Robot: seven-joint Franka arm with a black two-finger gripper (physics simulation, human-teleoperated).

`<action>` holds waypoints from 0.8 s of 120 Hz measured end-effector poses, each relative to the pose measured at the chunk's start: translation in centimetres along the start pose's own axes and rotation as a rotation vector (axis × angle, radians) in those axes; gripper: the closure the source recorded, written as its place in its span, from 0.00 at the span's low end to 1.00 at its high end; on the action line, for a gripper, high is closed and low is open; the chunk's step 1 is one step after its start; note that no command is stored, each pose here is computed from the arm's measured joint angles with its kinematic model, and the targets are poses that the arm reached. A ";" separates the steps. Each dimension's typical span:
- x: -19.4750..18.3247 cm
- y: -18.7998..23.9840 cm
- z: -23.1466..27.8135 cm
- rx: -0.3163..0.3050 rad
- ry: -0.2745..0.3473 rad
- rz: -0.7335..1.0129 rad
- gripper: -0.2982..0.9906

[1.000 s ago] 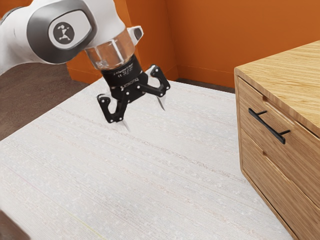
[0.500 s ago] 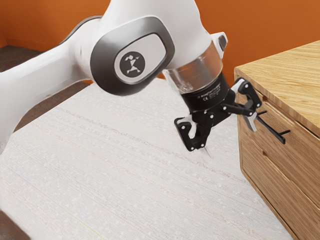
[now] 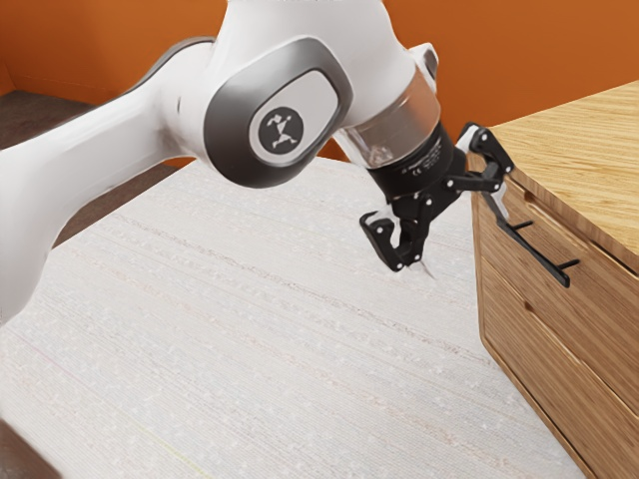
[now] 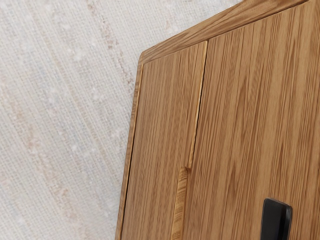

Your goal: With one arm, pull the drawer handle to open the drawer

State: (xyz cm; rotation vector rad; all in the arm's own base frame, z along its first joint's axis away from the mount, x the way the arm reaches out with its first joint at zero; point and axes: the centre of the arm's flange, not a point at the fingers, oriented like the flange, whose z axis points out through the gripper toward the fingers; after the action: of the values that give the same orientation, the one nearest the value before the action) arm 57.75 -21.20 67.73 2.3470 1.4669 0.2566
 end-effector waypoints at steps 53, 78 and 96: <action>-1.5 0.7 1.3 -0.047 -0.003 0.018 0.23; -2.8 0.5 1.6 -0.052 -0.011 0.036 0.23; -2.7 0.6 1.7 -0.061 -0.009 0.035 0.23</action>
State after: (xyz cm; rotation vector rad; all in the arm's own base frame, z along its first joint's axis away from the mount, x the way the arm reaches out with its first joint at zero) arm 57.60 -24.24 66.47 2.3236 1.3955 0.2946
